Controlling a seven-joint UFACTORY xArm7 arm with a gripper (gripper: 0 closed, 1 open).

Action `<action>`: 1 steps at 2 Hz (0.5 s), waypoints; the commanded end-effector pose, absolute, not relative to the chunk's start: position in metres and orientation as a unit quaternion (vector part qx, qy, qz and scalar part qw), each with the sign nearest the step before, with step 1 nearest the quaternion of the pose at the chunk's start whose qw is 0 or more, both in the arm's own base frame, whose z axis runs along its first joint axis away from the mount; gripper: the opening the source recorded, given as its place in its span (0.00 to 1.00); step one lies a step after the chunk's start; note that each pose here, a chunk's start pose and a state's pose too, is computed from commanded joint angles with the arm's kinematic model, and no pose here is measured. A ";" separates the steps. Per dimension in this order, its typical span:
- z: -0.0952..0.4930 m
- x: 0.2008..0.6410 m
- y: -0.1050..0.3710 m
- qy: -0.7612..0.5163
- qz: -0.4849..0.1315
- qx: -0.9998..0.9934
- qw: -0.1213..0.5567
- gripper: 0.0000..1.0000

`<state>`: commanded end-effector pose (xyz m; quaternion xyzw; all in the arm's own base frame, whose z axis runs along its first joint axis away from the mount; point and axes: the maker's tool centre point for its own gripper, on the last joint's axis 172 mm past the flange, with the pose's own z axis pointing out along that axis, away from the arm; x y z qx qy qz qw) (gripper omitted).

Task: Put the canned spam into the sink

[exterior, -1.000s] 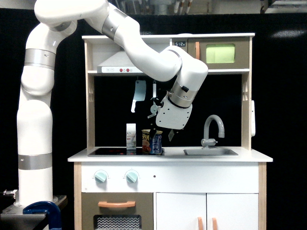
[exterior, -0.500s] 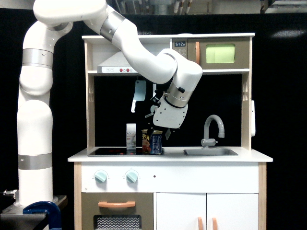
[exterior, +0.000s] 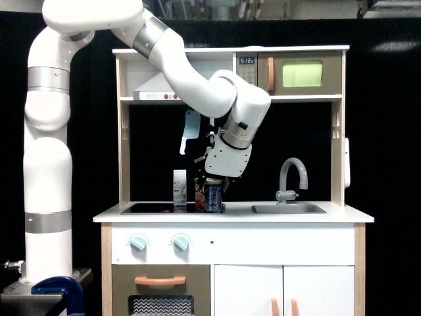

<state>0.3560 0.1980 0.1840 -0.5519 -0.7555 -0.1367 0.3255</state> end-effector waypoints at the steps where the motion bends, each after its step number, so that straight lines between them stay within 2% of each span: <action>1: 0.182 0.348 0.212 -0.755 -0.137 -0.552 0.326 0.00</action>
